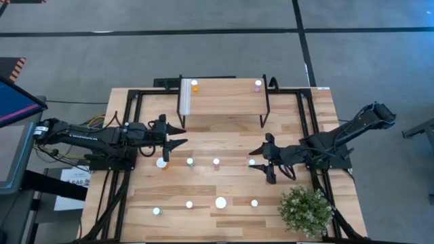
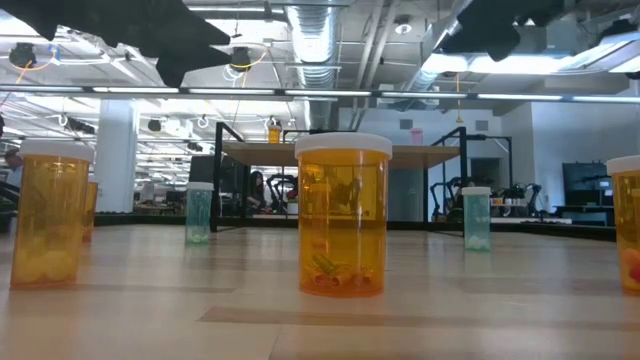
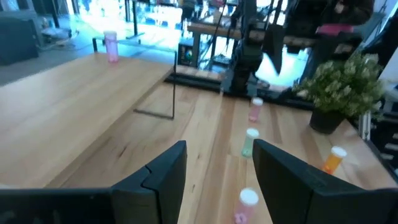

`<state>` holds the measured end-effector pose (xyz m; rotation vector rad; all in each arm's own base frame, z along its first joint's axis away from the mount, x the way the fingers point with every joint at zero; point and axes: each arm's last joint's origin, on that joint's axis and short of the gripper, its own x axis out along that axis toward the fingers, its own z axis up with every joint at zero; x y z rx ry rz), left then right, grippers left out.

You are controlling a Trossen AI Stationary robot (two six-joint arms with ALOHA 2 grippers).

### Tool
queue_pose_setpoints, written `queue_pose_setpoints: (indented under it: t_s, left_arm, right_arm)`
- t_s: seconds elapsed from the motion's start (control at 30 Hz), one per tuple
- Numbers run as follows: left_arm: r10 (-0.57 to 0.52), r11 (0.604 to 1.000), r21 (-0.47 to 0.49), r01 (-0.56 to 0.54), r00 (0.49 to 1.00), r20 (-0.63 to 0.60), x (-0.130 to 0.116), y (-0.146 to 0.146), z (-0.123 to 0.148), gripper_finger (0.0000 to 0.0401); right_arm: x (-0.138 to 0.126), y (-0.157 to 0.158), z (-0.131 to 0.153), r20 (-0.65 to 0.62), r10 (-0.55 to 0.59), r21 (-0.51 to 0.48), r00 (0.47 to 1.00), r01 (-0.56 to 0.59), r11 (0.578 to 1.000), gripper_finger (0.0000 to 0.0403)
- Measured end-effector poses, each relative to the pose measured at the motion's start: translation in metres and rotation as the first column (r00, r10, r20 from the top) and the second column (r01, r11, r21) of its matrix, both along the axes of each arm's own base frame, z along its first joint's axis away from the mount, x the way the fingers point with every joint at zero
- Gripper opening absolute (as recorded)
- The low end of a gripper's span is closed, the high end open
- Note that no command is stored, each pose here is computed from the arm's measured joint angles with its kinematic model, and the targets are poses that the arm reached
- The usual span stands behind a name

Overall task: Pick and place medicine bottles onto shelf by color
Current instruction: Put the top right green pill bottle on the shelf

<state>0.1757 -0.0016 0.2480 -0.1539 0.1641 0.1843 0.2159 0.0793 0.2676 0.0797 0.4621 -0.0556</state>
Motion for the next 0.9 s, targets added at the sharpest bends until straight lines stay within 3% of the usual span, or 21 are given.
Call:
queue_pose_setpoints:
  t_s: [0.17, 0.4, 0.5, 0.63, 0.9]
  left_arm:
    - [-0.072, 0.997, -0.032, 0.072, 0.997, -0.017, 0.001, -0.002, -0.002, 0.0171]
    - [-0.074, 0.996, -0.046, 0.072, 0.996, -0.046, 0.000, -0.004, -0.005, 0.0171]
    - [-0.075, 0.996, -0.049, 0.072, 0.996, -0.046, 0.000, -0.004, -0.005, 0.0171]
    - [-0.075, 0.996, -0.051, 0.072, 0.996, -0.048, 0.000, -0.004, -0.006, 0.0171]
    - [-0.075, 0.997, -0.041, 0.073, 0.996, -0.050, 0.000, -0.004, -0.006, 0.0171]
  right_arm:
    - [0.001, 0.001, -0.002, -0.017, 0.019, 0.015, 1.000, -0.019, 1.000, 0.0249]
    - [0.009, 0.001, -0.014, -0.073, 0.024, 0.009, 0.997, -0.024, 1.000, 0.0249]
    - [0.011, -0.001, -0.031, -0.197, 0.017, -0.025, 0.980, -0.022, 0.999, 0.0249]
    - [0.013, -0.007, -0.044, -0.312, -0.008, 0.012, 0.950, 0.012, 1.000, 0.0249]
    - [0.023, -0.019, -0.062, -0.412, -0.034, 0.025, 0.911, 0.048, 0.999, 0.0249]
